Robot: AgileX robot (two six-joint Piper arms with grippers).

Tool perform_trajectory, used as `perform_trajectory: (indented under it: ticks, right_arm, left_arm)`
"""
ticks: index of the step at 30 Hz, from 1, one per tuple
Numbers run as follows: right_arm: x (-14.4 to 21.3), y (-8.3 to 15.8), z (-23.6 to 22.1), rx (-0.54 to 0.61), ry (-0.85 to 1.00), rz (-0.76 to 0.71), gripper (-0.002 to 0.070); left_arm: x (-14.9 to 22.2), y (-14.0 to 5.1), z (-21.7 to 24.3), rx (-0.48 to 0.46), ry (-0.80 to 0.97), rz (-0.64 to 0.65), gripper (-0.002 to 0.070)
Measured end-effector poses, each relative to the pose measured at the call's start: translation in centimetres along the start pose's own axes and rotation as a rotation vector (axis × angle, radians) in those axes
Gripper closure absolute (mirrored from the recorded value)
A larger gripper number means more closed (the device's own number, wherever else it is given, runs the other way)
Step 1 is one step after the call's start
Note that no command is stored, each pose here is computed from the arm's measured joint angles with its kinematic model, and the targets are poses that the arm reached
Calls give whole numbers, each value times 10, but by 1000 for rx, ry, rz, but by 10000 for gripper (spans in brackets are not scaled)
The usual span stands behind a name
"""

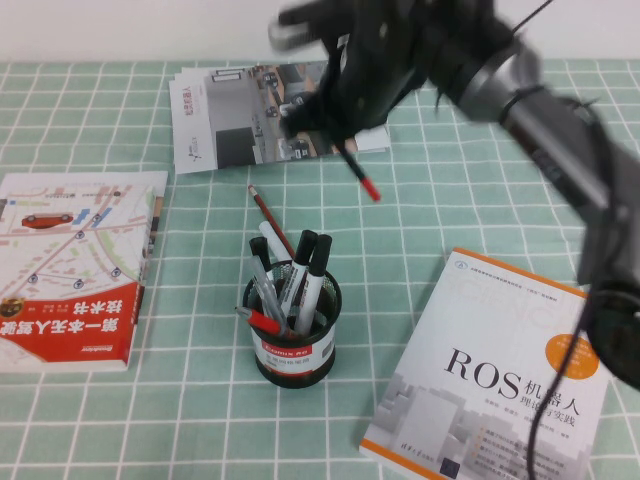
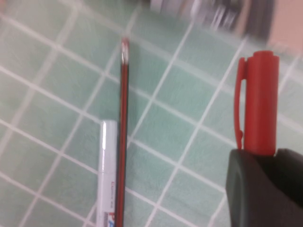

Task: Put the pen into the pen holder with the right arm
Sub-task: Place the pen onto the pen holder

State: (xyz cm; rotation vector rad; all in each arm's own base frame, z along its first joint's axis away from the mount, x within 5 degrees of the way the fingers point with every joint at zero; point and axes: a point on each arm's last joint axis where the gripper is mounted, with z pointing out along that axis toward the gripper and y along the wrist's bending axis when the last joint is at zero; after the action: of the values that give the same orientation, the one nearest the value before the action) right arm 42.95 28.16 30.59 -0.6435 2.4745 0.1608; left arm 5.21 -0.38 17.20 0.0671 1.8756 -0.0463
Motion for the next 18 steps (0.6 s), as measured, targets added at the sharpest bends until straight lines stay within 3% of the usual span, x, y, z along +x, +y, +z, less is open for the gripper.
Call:
perform_trajectory:
  ticks: [9, 14, 18]
  right_arm:
    - [-4, 5, -60, -9, -64, -21, 612]
    - [14, 9, -89, -12, -72, -43, 612]
    - [40, 12, -112, -43, -188, -46, 612]
  left_arm:
    - [0, 0, 0, 0, 0, 0, 679]
    - [0, 0, 0, 0, 0, 0, 679]
    - [0, 0, 0, 0, 0, 0, 679]
